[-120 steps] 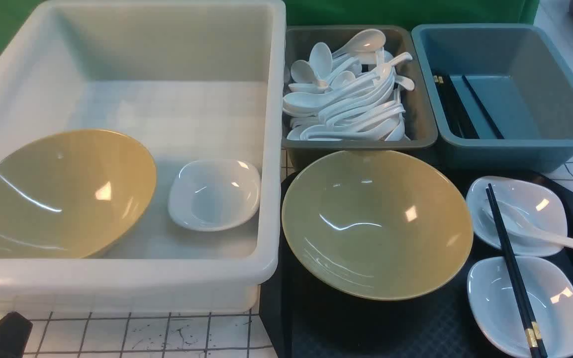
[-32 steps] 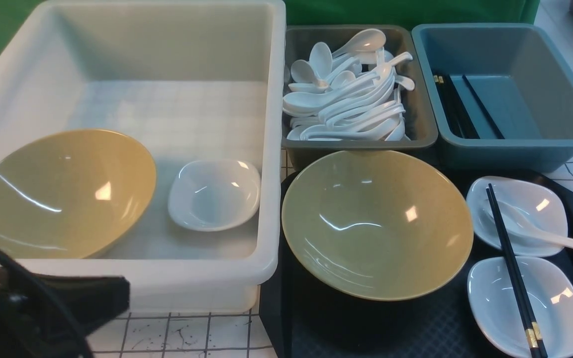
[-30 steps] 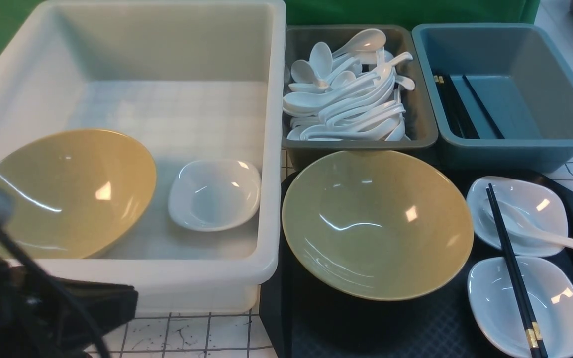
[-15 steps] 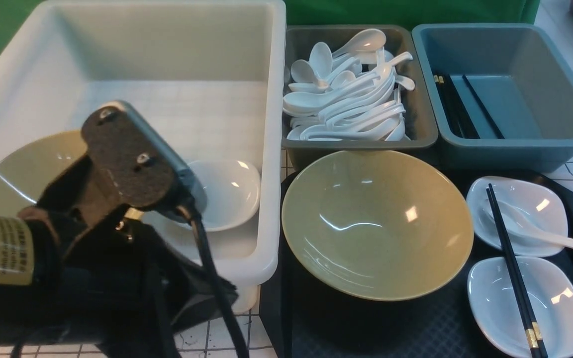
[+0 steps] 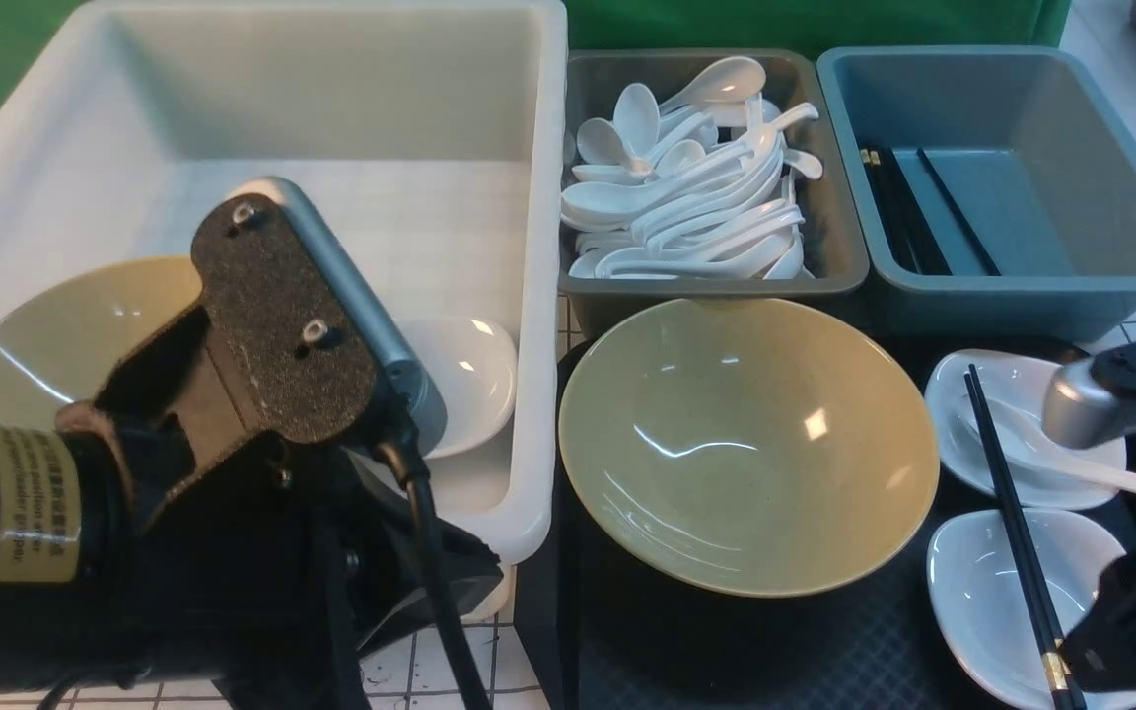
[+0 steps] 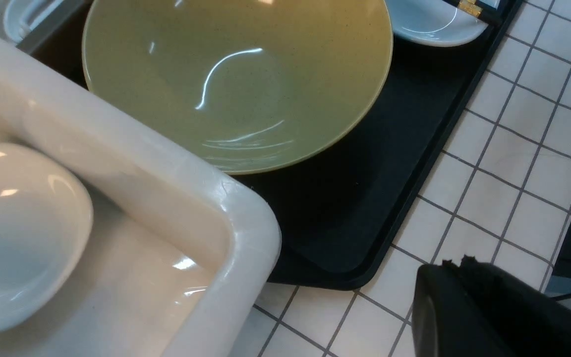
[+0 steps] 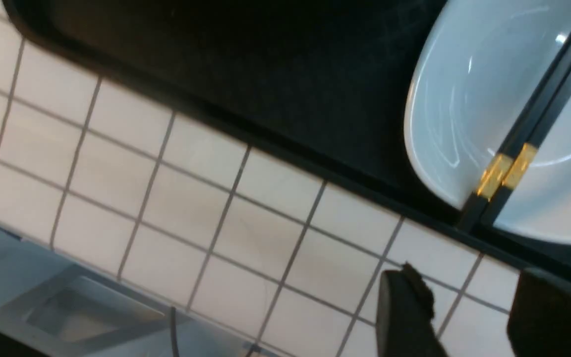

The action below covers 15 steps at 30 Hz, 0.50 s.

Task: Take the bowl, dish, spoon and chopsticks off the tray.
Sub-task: Use the right arm to grab the chopsticks

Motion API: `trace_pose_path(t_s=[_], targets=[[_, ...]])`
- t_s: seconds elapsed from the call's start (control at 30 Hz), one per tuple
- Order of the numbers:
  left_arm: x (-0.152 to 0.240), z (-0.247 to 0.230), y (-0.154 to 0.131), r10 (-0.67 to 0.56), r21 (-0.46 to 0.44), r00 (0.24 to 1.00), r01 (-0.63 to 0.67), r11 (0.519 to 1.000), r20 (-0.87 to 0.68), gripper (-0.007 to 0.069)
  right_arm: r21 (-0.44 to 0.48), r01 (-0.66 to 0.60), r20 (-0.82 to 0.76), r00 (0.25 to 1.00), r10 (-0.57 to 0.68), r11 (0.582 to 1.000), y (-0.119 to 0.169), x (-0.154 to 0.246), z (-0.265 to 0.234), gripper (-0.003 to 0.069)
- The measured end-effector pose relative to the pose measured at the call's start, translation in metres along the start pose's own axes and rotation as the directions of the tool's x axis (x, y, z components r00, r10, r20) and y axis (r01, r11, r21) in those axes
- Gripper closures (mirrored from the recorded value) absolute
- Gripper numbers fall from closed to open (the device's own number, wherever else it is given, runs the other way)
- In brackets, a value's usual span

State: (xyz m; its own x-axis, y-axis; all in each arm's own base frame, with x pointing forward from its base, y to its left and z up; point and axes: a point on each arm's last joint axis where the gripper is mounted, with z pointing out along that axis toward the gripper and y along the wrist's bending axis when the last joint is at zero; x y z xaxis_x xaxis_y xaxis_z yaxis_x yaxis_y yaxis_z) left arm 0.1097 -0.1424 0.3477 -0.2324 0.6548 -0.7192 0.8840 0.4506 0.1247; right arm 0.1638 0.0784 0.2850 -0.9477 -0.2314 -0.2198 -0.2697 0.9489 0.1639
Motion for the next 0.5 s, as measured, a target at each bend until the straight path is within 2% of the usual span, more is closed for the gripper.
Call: trace_pose_path(t_s=[0.13, 0.33, 0.5], targets=[[-0.001, 0.0, 0.0, 0.016, -0.002, 1.0, -0.016, 1.0, 0.006, 0.0626, 0.028, -0.038, -0.046, 0.998, 0.039, 0.999, -0.005, -0.011, 0.015, 0.0315], [-0.001, 0.0, 0.0, 0.033, -0.006, 0.999, -0.033, 0.999, 0.015, 0.0626, 0.078, -0.146, -0.063, 0.987, 0.151, 0.986, -0.03, -0.033, 0.042, 0.0279], [-0.004, 0.0, 0.001, 0.032, -0.014, 0.998, -0.032, 0.999, 0.048, 0.0626, 0.092, -0.163, -0.103, 0.98, 0.172, 0.982, -0.036, -0.044, 0.067, 0.0277]])
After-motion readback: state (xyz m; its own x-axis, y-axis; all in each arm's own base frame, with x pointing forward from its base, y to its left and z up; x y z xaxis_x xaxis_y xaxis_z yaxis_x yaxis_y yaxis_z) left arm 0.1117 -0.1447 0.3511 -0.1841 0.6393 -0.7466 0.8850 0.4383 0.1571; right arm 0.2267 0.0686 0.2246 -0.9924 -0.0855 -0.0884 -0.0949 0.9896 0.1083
